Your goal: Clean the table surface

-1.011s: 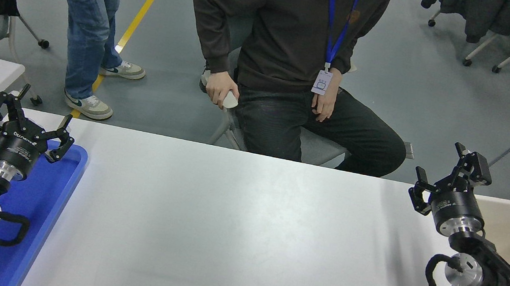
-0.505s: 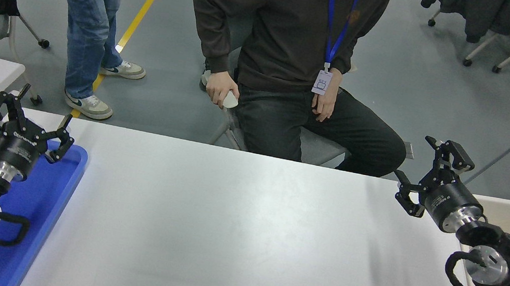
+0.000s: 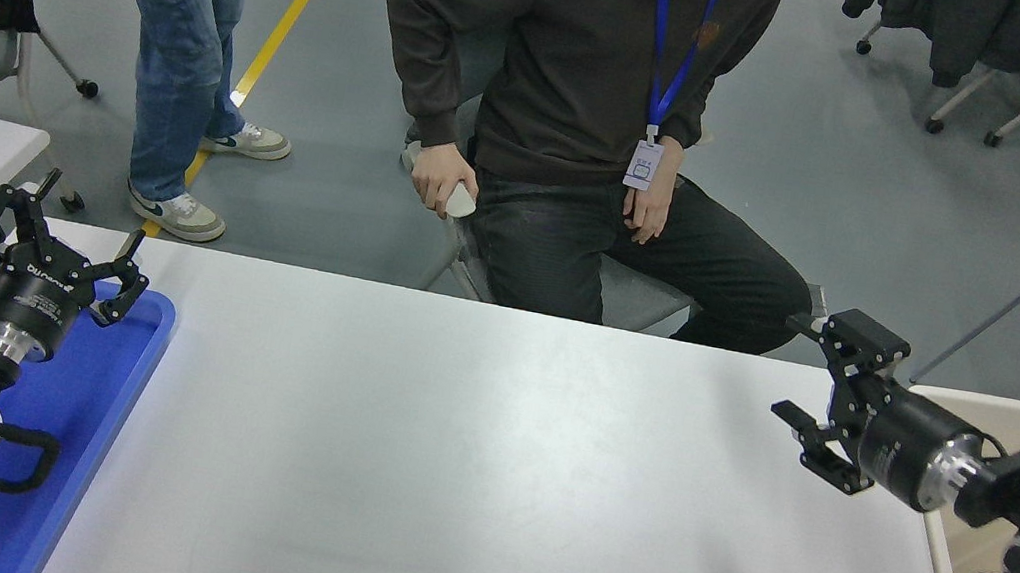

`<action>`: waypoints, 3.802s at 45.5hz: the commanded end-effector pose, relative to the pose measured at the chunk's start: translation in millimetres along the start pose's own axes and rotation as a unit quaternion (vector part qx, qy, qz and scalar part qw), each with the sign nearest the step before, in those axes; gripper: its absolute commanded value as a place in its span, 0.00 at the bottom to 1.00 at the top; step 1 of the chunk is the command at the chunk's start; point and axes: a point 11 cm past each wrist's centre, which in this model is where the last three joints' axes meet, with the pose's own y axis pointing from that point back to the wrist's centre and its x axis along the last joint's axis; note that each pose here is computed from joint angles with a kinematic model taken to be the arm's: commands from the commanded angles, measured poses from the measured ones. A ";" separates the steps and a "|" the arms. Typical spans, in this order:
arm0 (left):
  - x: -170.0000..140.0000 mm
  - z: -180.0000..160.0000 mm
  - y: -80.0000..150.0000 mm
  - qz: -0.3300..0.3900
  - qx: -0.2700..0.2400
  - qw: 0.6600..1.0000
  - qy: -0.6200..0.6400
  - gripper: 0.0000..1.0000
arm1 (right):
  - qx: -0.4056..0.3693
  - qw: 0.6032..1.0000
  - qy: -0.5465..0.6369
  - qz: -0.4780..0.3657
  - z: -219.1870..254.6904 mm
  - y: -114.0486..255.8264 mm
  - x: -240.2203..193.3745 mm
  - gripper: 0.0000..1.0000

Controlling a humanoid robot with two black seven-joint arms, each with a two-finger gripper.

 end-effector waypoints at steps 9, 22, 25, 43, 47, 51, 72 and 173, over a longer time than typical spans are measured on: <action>0.0 0.0 0.0 0.000 0.000 1.000 0.000 1.00 | -0.078 0.960 0.240 -0.119 8.8 35.5 -32.7 0.99; 0.0 0.0 0.0 0.000 0.000 1.000 0.000 1.00 | -0.116 0.889 0.419 -0.145 29.1 38.4 -38.8 0.99; -0.1 0.0 0.0 0.000 0.000 1.000 0.000 1.00 | -0.117 0.881 0.436 -0.145 30.3 36.8 -39.9 0.99; -0.1 0.0 0.0 0.000 0.000 1.000 0.000 1.00 | -0.165 0.806 0.536 -0.189 68.5 45.1 -48.6 0.99; -0.1 0.0 0.0 0.000 0.000 1.000 0.000 1.00 | -0.175 0.801 0.532 -0.209 82.1 48.8 -56.6 0.99; -0.1 0.0 0.0 0.000 0.000 1.000 0.000 1.00 | -0.183 0.791 0.539 -0.224 94.1 52.3 -62.8 0.99; 0.0 0.0 0.0 0.000 0.000 1.000 0.000 1.00 | -0.177 0.771 0.574 -0.211 118.4 47.8 -71.9 0.99; -0.1 0.0 0.0 0.000 0.000 1.000 0.000 1.00 | -0.186 0.752 0.598 -0.206 178.4 32.9 -79.2 0.44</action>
